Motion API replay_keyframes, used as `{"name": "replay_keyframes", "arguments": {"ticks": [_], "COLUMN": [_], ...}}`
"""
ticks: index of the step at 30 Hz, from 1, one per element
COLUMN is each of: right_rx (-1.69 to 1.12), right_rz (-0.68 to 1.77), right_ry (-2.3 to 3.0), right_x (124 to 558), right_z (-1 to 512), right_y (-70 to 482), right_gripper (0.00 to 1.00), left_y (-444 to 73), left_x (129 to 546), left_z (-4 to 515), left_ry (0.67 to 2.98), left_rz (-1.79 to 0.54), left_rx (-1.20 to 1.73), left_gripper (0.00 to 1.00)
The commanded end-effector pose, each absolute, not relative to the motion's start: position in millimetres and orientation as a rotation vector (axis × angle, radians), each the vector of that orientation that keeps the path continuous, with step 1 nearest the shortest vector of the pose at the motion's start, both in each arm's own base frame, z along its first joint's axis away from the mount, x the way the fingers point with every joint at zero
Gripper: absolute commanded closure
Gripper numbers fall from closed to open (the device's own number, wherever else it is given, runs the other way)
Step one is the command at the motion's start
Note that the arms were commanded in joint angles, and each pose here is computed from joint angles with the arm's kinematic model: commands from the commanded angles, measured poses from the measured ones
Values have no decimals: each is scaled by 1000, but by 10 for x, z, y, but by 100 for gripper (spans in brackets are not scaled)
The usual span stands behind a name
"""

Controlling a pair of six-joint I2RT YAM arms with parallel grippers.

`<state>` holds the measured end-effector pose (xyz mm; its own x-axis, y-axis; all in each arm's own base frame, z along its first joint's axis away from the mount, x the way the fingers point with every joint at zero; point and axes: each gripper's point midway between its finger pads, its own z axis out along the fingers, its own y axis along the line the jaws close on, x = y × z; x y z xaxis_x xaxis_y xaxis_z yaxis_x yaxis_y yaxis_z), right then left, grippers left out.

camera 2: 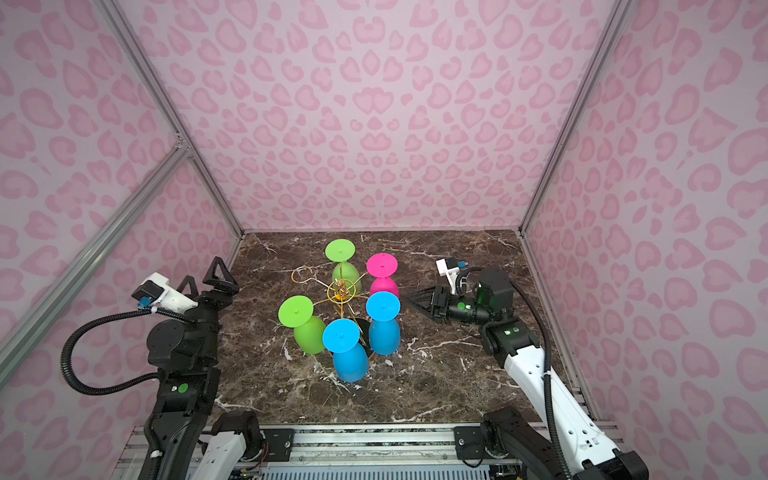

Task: Take the wine glass off the wine glass rack
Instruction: 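Reach the right gripper toward the farthest cyan glass while raising the left arm, then close the right gripper on the cyan glass's foot on the rack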

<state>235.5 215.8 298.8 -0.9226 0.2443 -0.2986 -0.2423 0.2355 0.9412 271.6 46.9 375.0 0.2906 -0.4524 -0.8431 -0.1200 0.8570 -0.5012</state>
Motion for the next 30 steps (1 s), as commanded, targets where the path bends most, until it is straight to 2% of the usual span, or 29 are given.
{"name": "replay_keyframes", "arguments": {"ticks": [1,10,30], "right_rx": [-12,26,84], "right_rz": [1781,1864,1859], "right_ry": [2092,2037,2098], "right_x": [2337,2348,2278], "right_z": [3074,3232,3126], "right_y": [2205,2279,2376], "right_gripper": [60,66,78], "left_y": [469,514,665], "left_x": [2691,2651,2605], "left_z": [3797,3730,3634], "left_ry": [1262,1260,1245], "left_rz": [-227,-211,-212], "left_rx": [-518,-543,-623], "left_gripper": [3,3,3]}}
